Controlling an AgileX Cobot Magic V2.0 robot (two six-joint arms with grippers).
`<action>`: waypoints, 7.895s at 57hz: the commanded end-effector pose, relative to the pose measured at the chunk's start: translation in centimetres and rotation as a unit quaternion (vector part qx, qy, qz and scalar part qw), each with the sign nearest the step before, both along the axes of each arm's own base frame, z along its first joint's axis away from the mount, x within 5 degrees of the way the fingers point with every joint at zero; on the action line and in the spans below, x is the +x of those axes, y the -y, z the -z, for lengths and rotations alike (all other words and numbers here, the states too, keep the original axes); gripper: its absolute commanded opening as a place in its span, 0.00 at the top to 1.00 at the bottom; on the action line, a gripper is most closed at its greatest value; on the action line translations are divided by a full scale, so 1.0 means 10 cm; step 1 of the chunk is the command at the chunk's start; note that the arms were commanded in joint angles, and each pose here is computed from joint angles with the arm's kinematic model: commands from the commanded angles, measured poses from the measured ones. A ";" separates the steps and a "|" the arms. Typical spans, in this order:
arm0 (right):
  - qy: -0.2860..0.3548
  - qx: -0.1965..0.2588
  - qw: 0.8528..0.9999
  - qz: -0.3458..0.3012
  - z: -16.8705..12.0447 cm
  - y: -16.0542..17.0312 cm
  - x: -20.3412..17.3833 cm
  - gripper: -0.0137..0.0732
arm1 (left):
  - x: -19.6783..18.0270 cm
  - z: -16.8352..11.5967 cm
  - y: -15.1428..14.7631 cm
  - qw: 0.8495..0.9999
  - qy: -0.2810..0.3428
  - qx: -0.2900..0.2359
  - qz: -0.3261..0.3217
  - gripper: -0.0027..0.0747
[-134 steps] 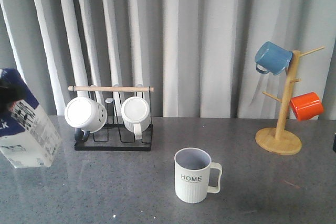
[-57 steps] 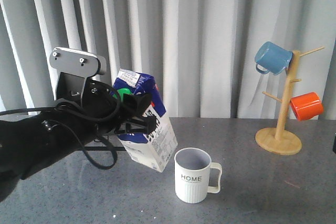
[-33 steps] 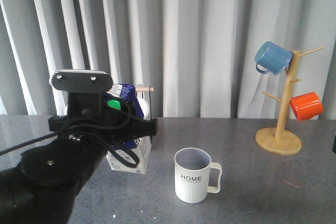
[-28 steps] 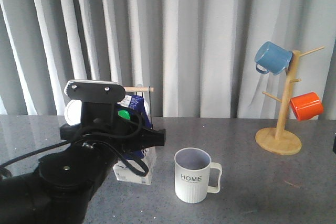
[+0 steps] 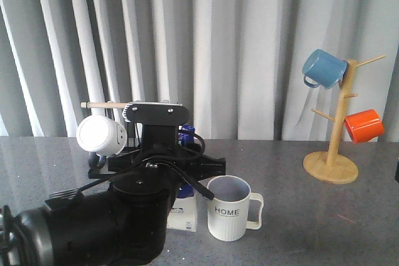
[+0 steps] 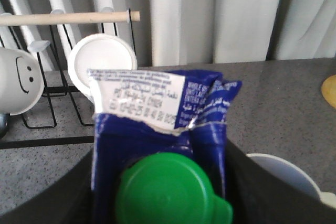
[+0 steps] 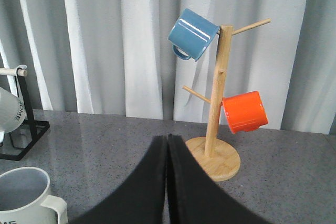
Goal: Place milk next to cup
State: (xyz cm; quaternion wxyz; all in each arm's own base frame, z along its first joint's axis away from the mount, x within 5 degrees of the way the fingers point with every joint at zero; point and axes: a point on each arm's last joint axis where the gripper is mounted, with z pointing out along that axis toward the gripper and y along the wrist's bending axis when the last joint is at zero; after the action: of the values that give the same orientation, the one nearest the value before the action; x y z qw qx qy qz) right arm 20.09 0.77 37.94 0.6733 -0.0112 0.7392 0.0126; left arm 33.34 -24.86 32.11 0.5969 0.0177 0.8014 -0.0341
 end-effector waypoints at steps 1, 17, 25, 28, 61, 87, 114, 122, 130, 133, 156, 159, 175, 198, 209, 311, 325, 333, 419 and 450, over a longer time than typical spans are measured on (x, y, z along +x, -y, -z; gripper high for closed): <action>0.058 0.000 0.998 -0.001 -0.20 0.01 -0.03 0.85 | -0.02 -0.28 -0.03 0.999 0.033 0.003 -0.008 0.69; 0.058 0.000 0.998 -0.001 -0.20 0.01 -0.03 0.85 | 0.06 -0.21 0.08 1.000 0.025 0.000 0.003 0.69; 0.058 0.000 0.998 -0.001 -0.20 0.01 -0.03 0.85 | 0.10 -0.19 0.13 1.000 0.019 -0.011 0.005 0.69; 0.058 0.000 0.998 -0.001 -0.20 0.01 -0.03 0.85 | 0.12 -0.17 0.14 1.000 0.017 -0.014 0.003 0.69; 0.058 0.000 0.998 -0.001 -0.20 0.01 -0.03 0.85 | 0.19 0.00 0.13 0.999 -0.009 -0.009 -0.040 0.68; 0.058 0.000 0.998 -0.001 -0.20 0.01 -0.03 0.85 | 0.19 -0.01 0.15 0.999 -0.009 -0.012 -0.031 0.68; 0.058 0.000 0.998 -0.001 -0.20 0.01 -0.03 0.85 | 0.18 -0.01 0.15 0.999 -0.009 -0.012 -0.031 0.68; 0.058 0.000 0.998 -0.001 -0.20 0.01 -0.03 0.85 | 0.18 -0.01 0.15 0.999 -0.009 -0.012 -0.031 0.68; 0.058 0.000 0.998 -0.001 -0.20 0.01 -0.03 0.85 | 0.18 -0.01 0.16 0.999 -0.009 -0.014 -0.029 0.68; 0.058 0.000 0.998 -0.001 -0.20 0.01 -0.03 0.85 | 0.18 -0.01 0.16 0.999 -0.009 -0.015 -0.028 0.68; 0.058 0.000 0.998 -0.001 -0.20 0.01 -0.03 0.85 | 0.18 -0.01 0.13 0.999 -0.009 -0.012 -0.039 0.21; 0.058 0.000 0.998 -0.001 -0.20 0.01 -0.03 0.85 | 0.18 -0.01 0.13 0.999 -0.009 -0.012 -0.039 0.12; 0.058 0.000 0.998 -0.001 -0.20 0.01 -0.03 0.85 | 0.18 -0.01 0.13 0.999 -0.009 -0.011 -0.040 0.03; 0.058 0.000 0.998 -0.001 -0.20 0.01 -0.03 0.85 | 0.10 -0.22 0.03 0.998 0.008 -0.021 -0.058 0.08; 0.058 0.000 0.998 -0.001 -0.20 0.01 -0.03 0.85 | -0.01 -0.50 -0.06 0.998 0.031 -0.024 -0.042 0.14; 0.058 0.000 0.998 -0.001 -0.20 0.01 -0.03 0.85 | -0.57 -1.41 0.14 0.912 0.164 -0.115 0.357 0.97; 0.058 0.000 0.998 -0.001 -0.20 0.01 -0.03 0.85 | -0.49 -1.37 0.08 0.932 0.161 -0.106 0.306 0.97; 0.058 0.000 0.998 -0.001 -0.20 0.01 -0.03 0.85 | -0.49 -1.32 0.14 0.936 0.169 -0.071 0.299 0.97; 0.058 0.000 0.998 -0.001 -0.20 0.01 -0.03 0.85 | -2.51 0.67 -2.33 0.980 0.188 -0.041 0.049 0.97; 0.058 0.000 0.998 -0.001 -0.20 0.01 -0.03 0.85 | -2.80 1.01 -2.48 0.971 0.233 -0.031 -0.040 0.97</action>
State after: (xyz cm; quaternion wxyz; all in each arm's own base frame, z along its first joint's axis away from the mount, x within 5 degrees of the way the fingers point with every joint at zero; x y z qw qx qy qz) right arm 20.09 0.77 37.94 0.6733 -0.0109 0.7392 0.0130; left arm 5.65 0.02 20.81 0.7405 -0.0231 0.6713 -0.0214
